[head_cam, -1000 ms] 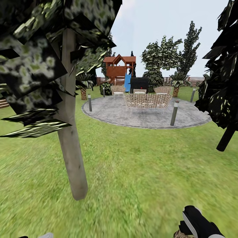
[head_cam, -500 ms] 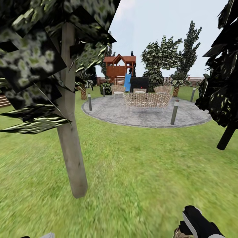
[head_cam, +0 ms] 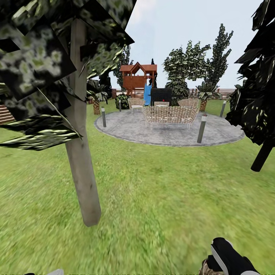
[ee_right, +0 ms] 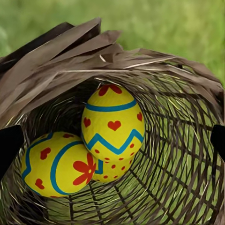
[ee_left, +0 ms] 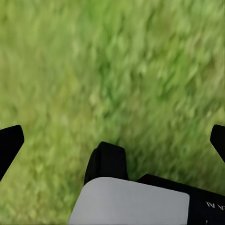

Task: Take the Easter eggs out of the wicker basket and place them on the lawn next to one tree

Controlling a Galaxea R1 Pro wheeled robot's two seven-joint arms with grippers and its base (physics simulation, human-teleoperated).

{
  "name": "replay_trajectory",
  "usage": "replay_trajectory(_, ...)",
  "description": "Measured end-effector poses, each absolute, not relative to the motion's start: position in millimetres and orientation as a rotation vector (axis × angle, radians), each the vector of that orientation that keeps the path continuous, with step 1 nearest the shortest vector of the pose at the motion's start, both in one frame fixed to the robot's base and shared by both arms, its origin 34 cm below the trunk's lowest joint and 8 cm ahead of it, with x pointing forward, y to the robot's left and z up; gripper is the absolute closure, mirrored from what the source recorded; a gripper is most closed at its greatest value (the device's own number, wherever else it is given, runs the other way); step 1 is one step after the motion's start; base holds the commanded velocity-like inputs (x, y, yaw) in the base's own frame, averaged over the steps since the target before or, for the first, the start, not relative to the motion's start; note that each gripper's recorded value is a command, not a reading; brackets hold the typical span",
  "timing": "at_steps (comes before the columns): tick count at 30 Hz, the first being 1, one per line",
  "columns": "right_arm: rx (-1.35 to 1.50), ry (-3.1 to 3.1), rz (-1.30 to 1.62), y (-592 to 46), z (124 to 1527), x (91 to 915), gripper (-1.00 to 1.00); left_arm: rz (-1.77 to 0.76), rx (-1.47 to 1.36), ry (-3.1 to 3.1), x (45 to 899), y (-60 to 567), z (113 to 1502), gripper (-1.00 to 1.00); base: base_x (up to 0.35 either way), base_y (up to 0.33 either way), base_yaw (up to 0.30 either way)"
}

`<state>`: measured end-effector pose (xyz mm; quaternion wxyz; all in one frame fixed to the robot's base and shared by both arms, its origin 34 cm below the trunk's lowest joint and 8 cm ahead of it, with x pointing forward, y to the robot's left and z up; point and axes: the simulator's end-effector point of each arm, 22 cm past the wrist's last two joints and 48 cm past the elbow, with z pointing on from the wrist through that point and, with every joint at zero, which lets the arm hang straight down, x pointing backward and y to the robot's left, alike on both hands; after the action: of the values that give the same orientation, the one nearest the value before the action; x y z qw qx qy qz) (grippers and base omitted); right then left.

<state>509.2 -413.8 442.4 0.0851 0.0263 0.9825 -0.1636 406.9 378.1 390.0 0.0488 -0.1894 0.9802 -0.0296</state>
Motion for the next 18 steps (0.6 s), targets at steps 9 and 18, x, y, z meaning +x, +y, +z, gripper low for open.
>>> replay_trajectory(9, 0.077, 2.930, -0.487, -413, 423, 506, -1.00, -0.091, -0.577, 2.988, 403, 378, 371, -1.00, 0.000, 0.000, 0.000)
replay_trajectory(18, 0.083, 2.929, -0.487, -414, 405, 502, -1.00, -0.091, -0.577, 2.988, 399, 378, 352, -1.00, 0.000, 0.000, 0.000)
